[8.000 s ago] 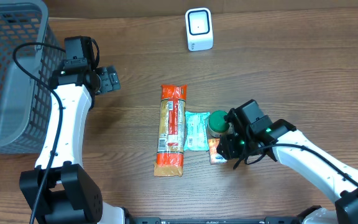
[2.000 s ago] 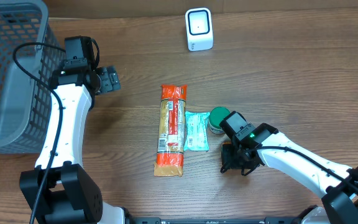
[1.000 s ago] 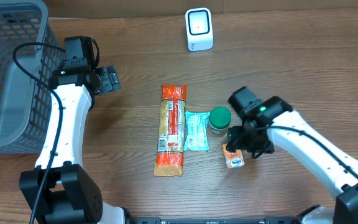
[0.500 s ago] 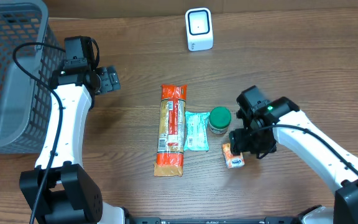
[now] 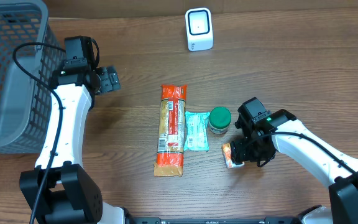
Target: Scan the item barcode
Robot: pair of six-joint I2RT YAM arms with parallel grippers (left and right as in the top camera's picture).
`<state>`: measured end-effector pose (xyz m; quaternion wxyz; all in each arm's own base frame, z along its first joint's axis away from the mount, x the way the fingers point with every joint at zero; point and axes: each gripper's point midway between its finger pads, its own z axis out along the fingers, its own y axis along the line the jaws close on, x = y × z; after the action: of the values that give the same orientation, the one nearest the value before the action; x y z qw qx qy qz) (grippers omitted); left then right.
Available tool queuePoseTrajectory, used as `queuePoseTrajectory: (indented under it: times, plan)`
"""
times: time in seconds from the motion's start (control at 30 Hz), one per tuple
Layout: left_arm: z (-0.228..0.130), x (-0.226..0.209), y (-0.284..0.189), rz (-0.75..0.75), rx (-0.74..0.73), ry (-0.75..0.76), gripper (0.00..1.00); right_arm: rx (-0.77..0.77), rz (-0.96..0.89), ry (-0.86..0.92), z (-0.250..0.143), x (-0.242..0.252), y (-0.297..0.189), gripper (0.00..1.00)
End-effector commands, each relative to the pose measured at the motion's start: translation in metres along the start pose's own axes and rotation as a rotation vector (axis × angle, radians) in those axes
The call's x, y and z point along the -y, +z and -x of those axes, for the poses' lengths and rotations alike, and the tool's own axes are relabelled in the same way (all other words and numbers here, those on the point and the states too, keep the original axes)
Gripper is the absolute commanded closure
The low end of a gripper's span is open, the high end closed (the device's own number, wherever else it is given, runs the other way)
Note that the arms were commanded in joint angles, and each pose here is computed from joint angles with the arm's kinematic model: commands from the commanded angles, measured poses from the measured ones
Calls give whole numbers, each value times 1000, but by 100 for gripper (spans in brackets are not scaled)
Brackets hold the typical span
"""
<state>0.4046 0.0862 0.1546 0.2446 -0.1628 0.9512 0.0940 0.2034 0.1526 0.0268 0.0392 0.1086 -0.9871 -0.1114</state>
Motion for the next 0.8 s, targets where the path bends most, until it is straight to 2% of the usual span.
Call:
queuePoseTrajectory:
  times: [0.0, 0.1, 0.23, 0.27, 0.47, 0.77]
  plan:
    - [6, 0, -3, 3, 15, -4, 0, 28, 22, -23, 6, -3, 0, 30]
    - [6, 0, -3, 3, 15, -4, 0, 53, 32, -14, 13, -2, -2, 36]
    - [6, 0, -3, 3, 15, -4, 0, 57, 32, 22, 16, 8, -4, 55]
    - [6, 0, -3, 3, 16, -3, 0, 57, 35, 29, 16, 10, -4, 57]
    - [6, 0, -3, 3, 16, -3, 1, 46, 144, -42, 14, -6, -7, 57]
    - [6, 0, -3, 3, 16, -4, 0, 39, 146, -36, 9, -3, 2, 65]
